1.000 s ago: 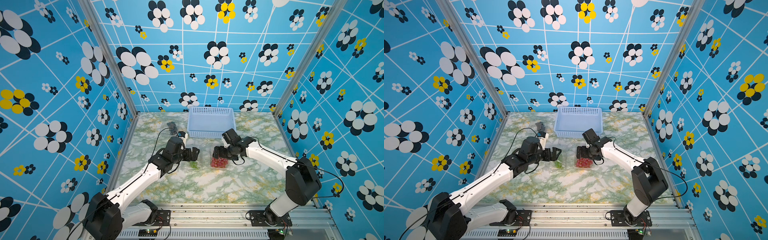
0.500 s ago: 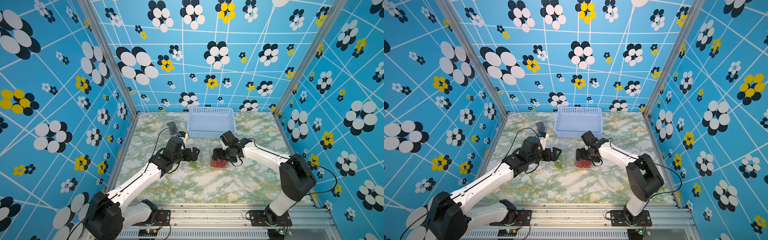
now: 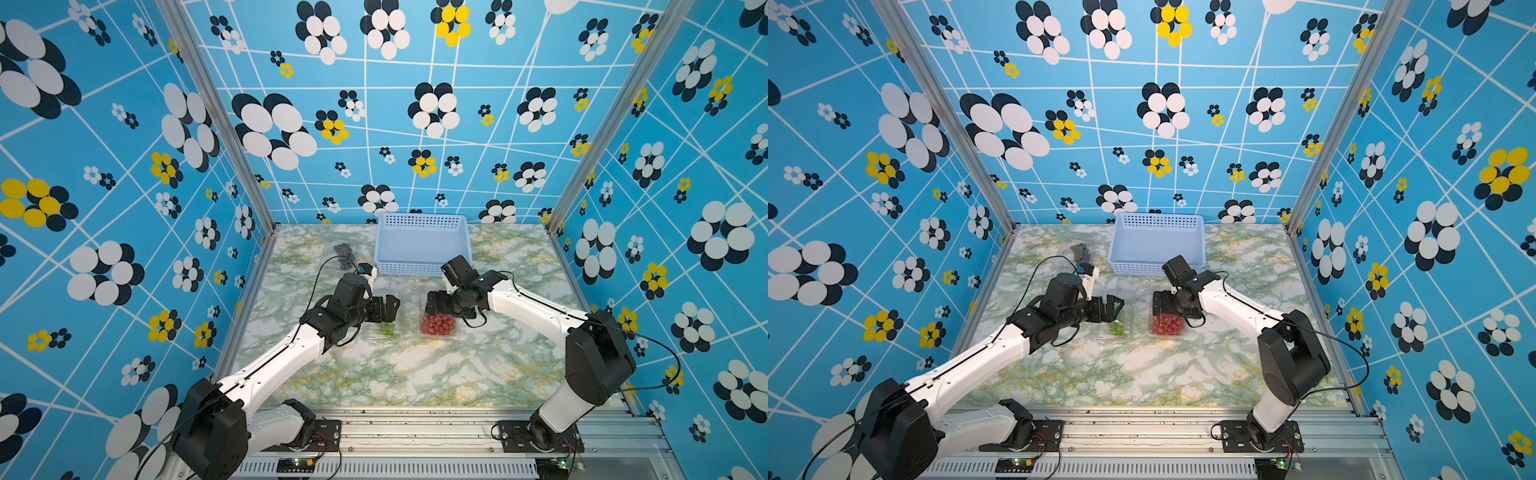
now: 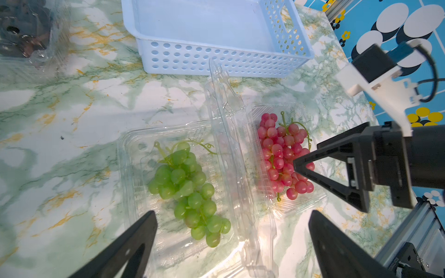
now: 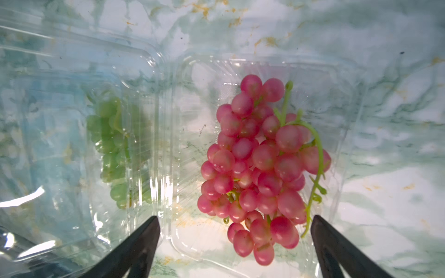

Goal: Pack grapes into containers
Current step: Adjust the grape in the packing box, then close the packing box at the center of the board.

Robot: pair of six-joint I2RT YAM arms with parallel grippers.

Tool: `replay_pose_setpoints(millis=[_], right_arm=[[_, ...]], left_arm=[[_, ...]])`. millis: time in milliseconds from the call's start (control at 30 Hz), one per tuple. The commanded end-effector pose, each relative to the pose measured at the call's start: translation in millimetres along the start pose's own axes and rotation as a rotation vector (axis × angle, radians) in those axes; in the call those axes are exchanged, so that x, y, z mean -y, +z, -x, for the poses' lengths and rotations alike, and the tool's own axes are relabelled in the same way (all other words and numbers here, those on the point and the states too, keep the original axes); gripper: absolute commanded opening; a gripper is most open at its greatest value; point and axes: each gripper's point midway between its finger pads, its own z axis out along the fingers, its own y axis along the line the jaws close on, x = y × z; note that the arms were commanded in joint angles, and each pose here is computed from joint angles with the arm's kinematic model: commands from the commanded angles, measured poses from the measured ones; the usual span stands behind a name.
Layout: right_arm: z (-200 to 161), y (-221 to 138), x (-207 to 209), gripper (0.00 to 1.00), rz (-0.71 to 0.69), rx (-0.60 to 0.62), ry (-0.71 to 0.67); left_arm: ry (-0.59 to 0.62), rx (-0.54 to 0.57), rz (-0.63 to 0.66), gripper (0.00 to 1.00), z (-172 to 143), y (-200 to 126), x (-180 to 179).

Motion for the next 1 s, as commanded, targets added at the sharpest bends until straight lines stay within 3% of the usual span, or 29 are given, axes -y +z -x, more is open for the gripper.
replay_pose_setpoints(millis=[0, 367, 800, 967], right_arm=[[8, -21, 20, 0.99, -0.055, 0.024, 0.007], [-15, -13, 48, 0.99, -0.039, 0.009, 0.067], [-10, 16, 9, 0.99, 0.220, -0.007, 0.150], [-1, 23, 0, 0.99, 0.236, -0.009, 0.147]], left_arm=[[0.024, 0.002, -0.020, 0.99, 4, 6, 3], [-0.026, -0.039, -0.049, 0.99, -13, 13, 5], [-0.021, -0.046, -0.091, 0.99, -15, 25, 21], [-0.033, -0.038, -0.115, 1.00, -13, 27, 26]])
